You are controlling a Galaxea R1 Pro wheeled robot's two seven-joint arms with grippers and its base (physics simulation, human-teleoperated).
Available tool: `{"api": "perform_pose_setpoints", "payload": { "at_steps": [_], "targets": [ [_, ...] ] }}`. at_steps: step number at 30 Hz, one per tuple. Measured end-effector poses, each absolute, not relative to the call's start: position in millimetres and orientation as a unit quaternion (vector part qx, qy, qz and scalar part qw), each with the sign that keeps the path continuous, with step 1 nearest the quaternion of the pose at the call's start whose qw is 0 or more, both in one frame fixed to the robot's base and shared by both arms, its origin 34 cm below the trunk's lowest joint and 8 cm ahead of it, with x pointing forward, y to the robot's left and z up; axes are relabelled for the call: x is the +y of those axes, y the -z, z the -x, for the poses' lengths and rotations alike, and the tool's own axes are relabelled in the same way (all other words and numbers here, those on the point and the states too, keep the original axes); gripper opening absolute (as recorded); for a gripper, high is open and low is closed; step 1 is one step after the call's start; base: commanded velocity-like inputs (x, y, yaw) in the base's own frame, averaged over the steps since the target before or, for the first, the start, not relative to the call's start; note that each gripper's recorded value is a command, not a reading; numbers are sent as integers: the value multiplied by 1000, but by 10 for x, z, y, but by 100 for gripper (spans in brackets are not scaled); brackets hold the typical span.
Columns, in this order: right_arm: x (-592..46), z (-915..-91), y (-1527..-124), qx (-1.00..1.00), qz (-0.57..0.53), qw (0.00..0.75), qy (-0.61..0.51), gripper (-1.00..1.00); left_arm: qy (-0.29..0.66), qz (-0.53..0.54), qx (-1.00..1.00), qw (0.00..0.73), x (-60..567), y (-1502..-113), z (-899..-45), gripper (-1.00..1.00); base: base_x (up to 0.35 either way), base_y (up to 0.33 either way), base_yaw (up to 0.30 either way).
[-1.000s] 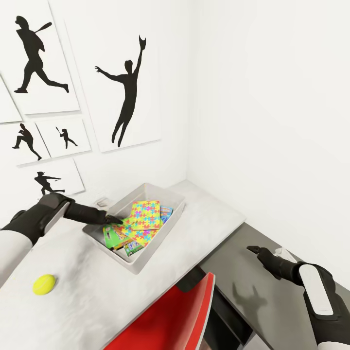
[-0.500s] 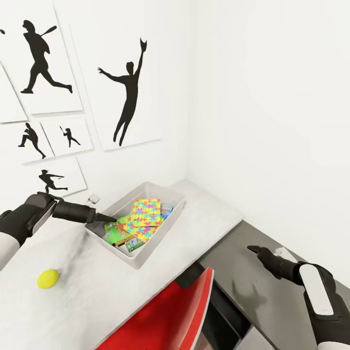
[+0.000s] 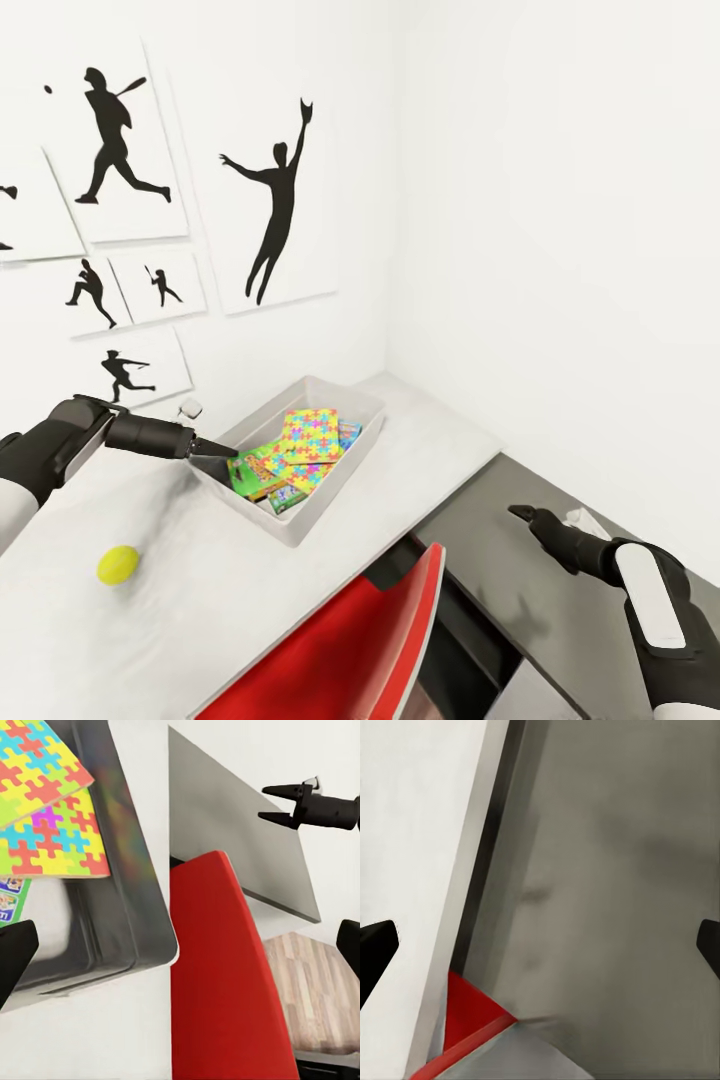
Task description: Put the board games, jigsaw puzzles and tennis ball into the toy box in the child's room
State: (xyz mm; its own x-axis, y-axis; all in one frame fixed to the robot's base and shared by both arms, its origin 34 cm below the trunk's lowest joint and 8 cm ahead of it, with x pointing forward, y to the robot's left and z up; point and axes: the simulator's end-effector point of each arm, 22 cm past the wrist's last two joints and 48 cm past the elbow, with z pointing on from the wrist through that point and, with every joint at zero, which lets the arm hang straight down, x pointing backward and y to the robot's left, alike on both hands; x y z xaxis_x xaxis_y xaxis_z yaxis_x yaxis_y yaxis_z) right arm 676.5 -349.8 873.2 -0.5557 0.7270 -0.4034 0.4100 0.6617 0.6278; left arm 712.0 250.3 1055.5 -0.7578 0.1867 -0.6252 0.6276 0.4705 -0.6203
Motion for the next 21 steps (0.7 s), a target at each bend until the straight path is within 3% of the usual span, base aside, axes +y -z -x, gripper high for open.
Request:
{"api": "perform_pose_setpoints", "payload": {
  "at_steps": [9,21],
  "targets": [
    [-3497,-6772,-8811,847,-333,338,-241,100,449,-251,820,250,2505,-10638,-7100,100,-5,132,0],
    [-3495,-6780,-8915,843,-331,346,-245,100,445,-260,816,262,2505,-10753,-7071,100,0,23,0]
  ]
}}
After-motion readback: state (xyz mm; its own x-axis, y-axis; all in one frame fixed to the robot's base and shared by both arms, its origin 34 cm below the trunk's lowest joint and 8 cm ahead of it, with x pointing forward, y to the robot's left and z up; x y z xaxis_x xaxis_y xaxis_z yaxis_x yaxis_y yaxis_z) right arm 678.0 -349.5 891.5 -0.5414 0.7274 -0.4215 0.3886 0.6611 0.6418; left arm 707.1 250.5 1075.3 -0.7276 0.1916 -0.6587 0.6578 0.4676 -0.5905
